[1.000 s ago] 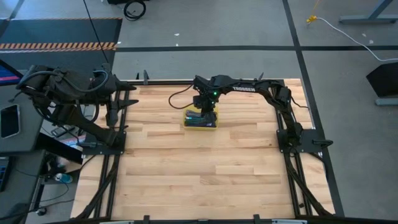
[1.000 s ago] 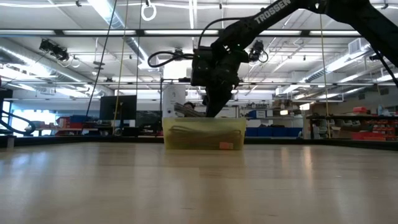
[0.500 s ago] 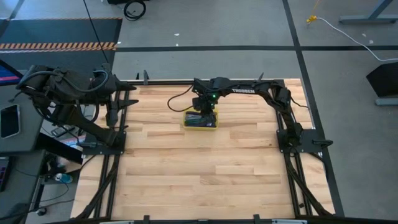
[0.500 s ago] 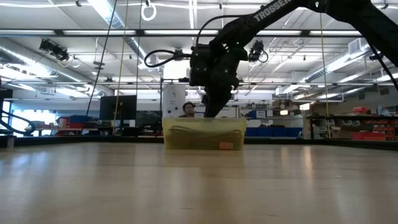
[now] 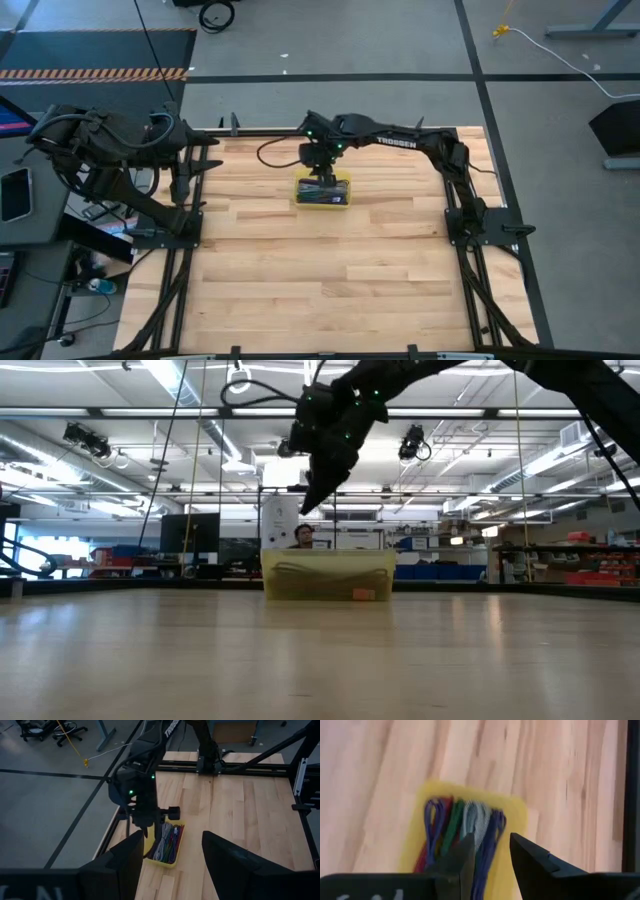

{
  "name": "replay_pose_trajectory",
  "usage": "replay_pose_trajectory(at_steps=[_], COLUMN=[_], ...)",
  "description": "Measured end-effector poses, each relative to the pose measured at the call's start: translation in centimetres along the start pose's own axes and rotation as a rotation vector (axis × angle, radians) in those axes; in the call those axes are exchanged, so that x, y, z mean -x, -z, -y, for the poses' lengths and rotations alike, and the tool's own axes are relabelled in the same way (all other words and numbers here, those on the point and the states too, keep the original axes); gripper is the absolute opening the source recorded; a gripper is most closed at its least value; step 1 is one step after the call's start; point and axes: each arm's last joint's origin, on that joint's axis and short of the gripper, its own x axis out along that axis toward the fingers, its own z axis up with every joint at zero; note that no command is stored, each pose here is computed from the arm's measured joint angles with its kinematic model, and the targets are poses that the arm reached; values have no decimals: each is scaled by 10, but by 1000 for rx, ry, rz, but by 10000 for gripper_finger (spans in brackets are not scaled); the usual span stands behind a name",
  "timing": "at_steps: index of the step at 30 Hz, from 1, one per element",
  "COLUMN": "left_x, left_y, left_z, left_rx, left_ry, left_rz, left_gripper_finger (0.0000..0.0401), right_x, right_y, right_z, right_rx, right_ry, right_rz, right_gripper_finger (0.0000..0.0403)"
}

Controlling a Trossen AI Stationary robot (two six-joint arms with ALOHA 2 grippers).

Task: Pick and place USB-C Cables
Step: Move the bin to the center of the table

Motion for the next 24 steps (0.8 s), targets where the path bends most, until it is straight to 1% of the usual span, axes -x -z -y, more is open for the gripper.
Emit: replay_pose_trajectory(at_steps=[4,9,17,24], left_x=[0,0,0,0], left_y=[0,0,0,0], left_z=[0,0,0,0], left_rx=[0,0,0,0], left_ry=[0,0,0,0], left_rz=[0,0,0,-1], left_gripper_finger=[208,208,208,208], right_x=[1,-2,-22,-33], right_y=[10,20,55,66], right_z=[7,16,23,23], right_rx=[-35,-61,-151,-167], right_ry=[-2,9,-31,-33], right_rz=[-57,-87,-183,-192], right_gripper_finger=[130,130,130,130])
